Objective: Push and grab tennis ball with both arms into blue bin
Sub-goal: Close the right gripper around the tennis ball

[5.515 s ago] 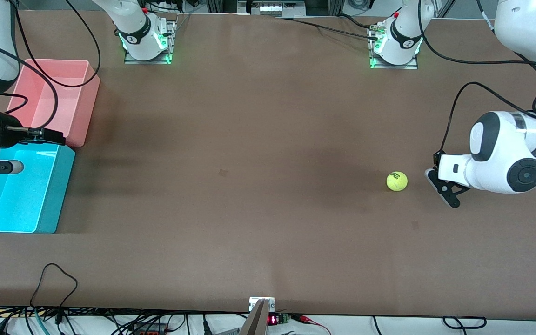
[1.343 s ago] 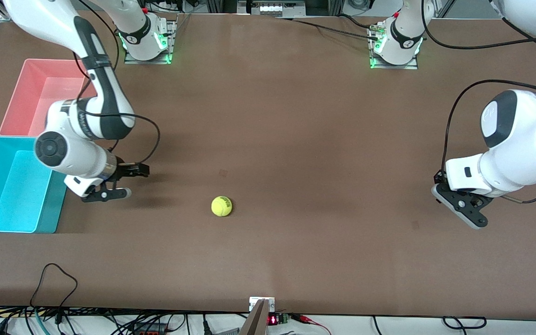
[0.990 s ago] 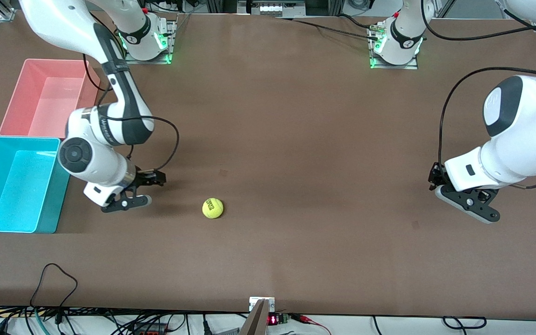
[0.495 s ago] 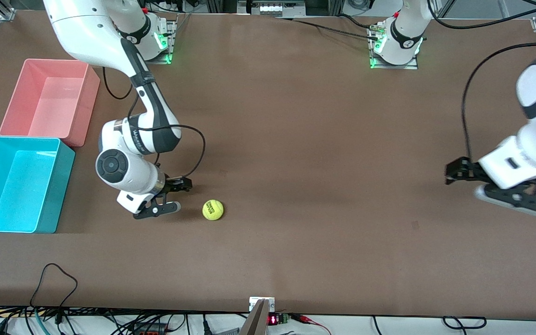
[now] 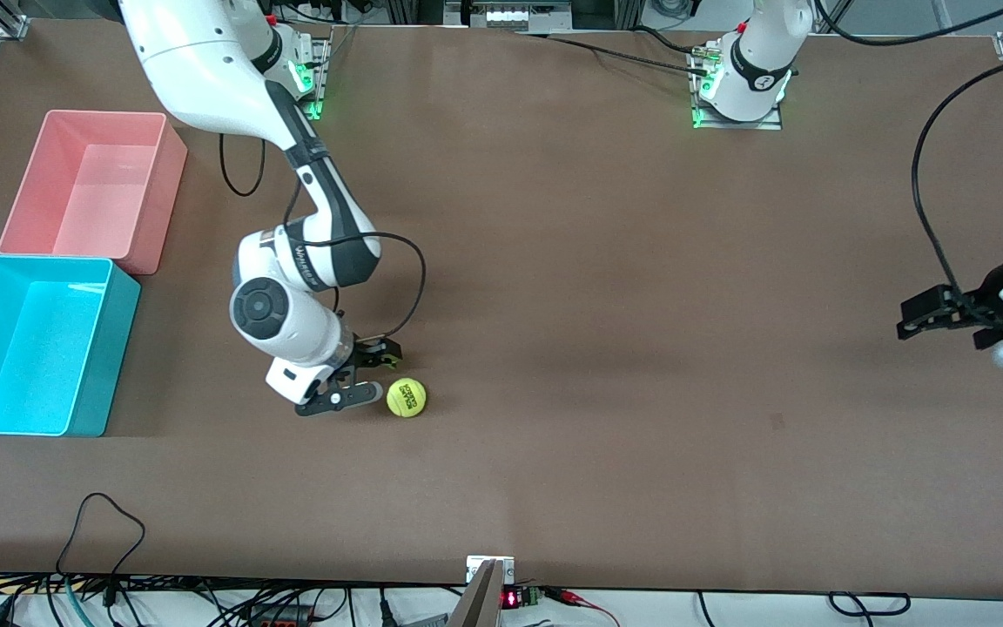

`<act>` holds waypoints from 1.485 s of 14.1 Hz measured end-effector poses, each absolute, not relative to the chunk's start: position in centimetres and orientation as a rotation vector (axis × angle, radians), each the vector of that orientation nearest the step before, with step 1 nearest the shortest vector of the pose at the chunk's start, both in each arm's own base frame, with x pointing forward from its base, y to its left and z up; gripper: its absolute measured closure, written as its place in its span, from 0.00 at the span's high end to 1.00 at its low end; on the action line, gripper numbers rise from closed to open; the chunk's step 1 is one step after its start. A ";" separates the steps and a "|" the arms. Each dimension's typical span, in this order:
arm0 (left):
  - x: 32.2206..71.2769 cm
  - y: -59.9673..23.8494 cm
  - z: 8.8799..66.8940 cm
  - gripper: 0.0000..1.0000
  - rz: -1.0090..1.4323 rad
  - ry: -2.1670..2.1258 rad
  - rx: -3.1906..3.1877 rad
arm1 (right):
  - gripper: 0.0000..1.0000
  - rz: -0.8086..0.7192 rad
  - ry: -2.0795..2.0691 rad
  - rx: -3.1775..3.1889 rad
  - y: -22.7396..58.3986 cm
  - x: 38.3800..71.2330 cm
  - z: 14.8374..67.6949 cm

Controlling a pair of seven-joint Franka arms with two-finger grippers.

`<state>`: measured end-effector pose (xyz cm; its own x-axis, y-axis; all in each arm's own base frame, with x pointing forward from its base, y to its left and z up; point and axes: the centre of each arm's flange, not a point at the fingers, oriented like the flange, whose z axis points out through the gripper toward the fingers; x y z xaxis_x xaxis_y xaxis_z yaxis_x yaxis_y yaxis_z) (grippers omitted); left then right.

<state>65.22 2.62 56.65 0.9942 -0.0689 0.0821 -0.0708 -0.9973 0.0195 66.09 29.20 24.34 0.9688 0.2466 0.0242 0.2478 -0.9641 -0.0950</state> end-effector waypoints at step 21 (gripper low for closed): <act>59.4 1.1 59.1 1.00 -0.039 0.065 3.110 | 1.00 -0.368 -0.383 -2.970 33.7 66.0 18.8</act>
